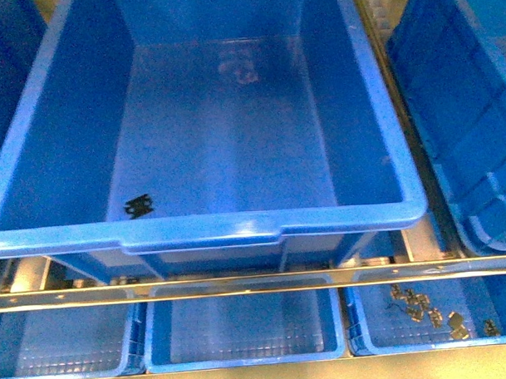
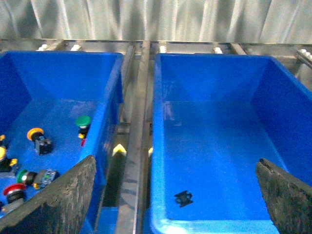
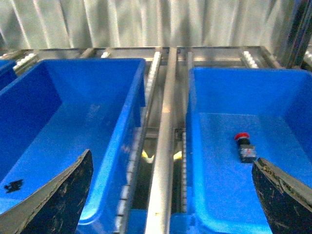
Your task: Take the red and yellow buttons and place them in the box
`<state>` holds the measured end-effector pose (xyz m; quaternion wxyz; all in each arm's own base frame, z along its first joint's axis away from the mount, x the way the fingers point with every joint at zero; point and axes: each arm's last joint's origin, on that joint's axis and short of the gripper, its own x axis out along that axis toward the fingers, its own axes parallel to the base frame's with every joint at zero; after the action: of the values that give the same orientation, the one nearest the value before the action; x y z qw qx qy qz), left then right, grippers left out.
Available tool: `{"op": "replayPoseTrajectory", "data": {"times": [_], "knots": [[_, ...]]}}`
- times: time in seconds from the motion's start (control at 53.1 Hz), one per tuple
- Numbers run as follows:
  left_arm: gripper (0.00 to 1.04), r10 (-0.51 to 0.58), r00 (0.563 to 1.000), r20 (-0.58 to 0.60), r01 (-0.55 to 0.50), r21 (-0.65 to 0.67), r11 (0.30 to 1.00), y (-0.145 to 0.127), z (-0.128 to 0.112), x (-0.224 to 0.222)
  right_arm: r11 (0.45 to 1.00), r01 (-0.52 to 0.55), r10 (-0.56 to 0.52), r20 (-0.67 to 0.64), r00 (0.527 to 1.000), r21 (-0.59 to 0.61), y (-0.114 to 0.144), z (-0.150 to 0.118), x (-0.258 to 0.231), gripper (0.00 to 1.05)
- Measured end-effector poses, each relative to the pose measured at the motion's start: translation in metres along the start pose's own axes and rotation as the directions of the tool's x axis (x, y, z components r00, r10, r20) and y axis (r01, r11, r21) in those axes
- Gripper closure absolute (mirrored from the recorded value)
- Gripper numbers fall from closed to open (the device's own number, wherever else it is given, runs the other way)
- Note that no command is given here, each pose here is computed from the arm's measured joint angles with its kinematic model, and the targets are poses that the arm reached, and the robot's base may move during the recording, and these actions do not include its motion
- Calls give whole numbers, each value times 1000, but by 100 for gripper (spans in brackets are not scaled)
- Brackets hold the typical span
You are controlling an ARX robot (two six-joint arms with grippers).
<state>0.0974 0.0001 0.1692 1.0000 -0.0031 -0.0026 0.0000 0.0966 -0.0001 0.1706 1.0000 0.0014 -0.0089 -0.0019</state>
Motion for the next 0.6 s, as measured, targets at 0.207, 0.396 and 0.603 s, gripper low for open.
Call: {"op": "replayPoseTrajectory", "data": {"times": [0.207,0.396,0.603], "knots": [[8,1,1000,0,-1,0,1000,0,0,0,1000,0,0,-1,1000,0,0,0,0,7],[8,1,1000,0,-1,0,1000,0,0,0,1000,-3,3,-2,1000,0,0,0,0,7],[8,4,1000,0,-4,0,1000,0,0,0,1000,-10,10,-1,1000,0,0,0,0,7]]}}
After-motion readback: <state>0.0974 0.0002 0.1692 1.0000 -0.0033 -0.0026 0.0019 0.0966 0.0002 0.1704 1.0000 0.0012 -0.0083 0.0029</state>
